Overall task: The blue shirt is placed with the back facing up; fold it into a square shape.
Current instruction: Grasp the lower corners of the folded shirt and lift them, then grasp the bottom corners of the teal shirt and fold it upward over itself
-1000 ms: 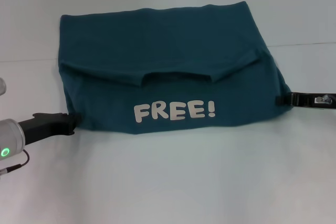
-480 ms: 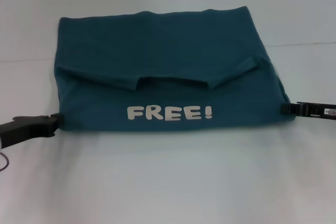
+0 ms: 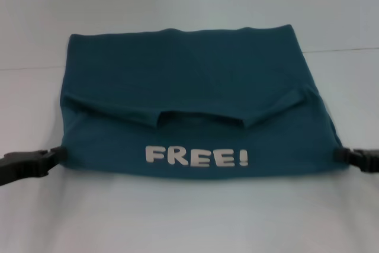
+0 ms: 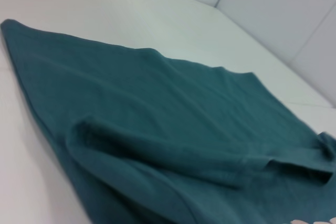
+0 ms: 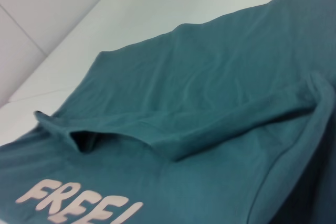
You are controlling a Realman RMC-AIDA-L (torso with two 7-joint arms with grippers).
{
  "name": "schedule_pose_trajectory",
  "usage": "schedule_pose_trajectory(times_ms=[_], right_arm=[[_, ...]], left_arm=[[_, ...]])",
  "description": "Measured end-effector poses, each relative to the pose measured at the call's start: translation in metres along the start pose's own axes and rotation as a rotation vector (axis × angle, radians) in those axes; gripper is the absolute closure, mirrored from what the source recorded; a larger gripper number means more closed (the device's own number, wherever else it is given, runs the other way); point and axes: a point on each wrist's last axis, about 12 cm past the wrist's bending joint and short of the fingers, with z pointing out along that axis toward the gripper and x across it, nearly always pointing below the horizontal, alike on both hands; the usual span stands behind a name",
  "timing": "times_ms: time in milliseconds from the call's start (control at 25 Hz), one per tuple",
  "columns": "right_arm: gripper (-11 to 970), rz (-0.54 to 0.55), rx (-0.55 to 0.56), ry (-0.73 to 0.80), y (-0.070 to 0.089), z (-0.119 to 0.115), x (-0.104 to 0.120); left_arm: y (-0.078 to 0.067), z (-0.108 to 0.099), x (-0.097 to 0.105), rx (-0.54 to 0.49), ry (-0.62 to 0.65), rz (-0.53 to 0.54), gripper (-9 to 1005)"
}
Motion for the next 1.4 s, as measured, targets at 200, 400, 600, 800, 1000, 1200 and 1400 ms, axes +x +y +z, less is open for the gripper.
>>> schedule_pose_trajectory(times_ms=[200,400,600,800,1000,1200,1400], right_arm=[[922,0.007,-0.046,-0.017,0.001,-0.026,0.025],[922,-0.011,-0.079,-0.009,0.004,-0.045,0.050],[920,-0.031,-0.095,0.002,0.007,-0.058,0.069],[920,-0.059,-0.120,0.018,0.012,-0.066,0.084],[920,-0.074,-0.143,0.024,0.017,-0.077,0.099],[921,-0.065,-0.157,0.024,0.020,-0.091,0.109],[921,-0.068,-0.143,0.009,0.021,-0.102,0.112]], left_arm=[[-0.004,-0.017,0.013,0.053,0.017,-0.027,995],[-0.011,-0.028,0.030,0.110,0.051,-0.059,995],[-0.019,-0.037,0.044,0.173,0.066,-0.085,995],[-0.025,-0.044,0.053,0.229,0.083,-0.099,995],[-0.032,-0.053,0.061,0.299,0.095,-0.102,993],[-0.036,-0.069,0.066,0.350,0.093,-0.110,987],[-0.034,-0.083,0.065,0.350,0.067,-0.115,981]])
